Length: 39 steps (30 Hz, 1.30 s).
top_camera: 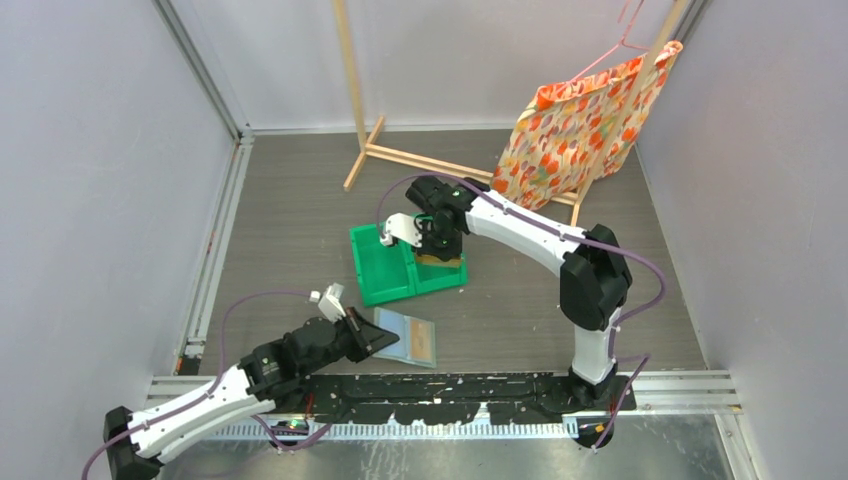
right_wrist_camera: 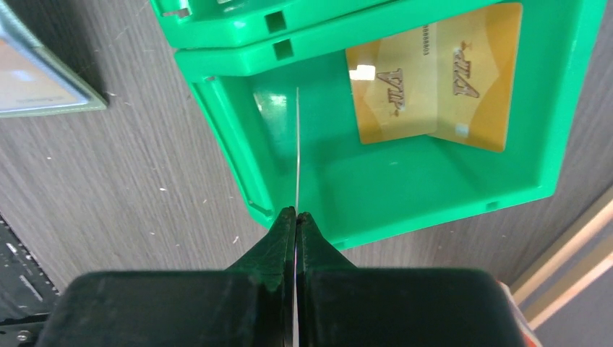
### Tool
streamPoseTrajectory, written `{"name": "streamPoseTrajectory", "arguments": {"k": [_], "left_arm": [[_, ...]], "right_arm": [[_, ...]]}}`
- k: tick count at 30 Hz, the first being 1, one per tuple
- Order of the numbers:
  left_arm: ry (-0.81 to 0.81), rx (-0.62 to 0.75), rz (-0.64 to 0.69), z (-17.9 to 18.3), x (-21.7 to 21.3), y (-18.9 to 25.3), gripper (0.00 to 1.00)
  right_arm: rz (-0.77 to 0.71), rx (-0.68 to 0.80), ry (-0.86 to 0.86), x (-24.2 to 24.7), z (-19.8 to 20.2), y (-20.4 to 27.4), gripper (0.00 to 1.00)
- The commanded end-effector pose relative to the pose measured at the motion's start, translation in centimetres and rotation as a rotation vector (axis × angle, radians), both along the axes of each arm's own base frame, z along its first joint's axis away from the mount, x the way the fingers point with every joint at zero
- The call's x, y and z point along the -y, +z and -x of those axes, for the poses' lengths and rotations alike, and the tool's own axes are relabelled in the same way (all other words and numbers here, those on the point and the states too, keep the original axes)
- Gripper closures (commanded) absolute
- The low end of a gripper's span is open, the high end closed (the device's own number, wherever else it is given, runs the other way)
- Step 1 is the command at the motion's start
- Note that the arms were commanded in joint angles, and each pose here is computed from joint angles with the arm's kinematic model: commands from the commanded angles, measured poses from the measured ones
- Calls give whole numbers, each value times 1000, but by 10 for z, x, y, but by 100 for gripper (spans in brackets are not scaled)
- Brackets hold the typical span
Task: Take the credit cards out of the card holder
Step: Place the credit card in the storage box.
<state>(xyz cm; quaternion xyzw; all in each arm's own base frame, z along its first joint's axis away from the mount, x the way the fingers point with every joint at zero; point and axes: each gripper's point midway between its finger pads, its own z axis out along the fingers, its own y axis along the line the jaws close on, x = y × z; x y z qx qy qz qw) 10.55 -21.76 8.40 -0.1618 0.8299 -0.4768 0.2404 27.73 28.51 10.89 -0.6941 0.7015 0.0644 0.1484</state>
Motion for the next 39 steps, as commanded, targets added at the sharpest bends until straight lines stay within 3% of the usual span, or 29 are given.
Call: {"name": "streamPoseTrajectory", "arguments": {"k": [1, 14, 39], "left_arm": [[36, 34, 72, -7, 1, 18, 100], [45, 49, 97, -1, -12, 20, 99], [21, 52, 104, 2, -9, 21, 99]], "right_arm": [[65, 68, 39, -4, -11, 10, 99], [206, 115, 111, -15, -29, 5, 99], [215, 76, 147, -28, -43, -33, 99]]}}
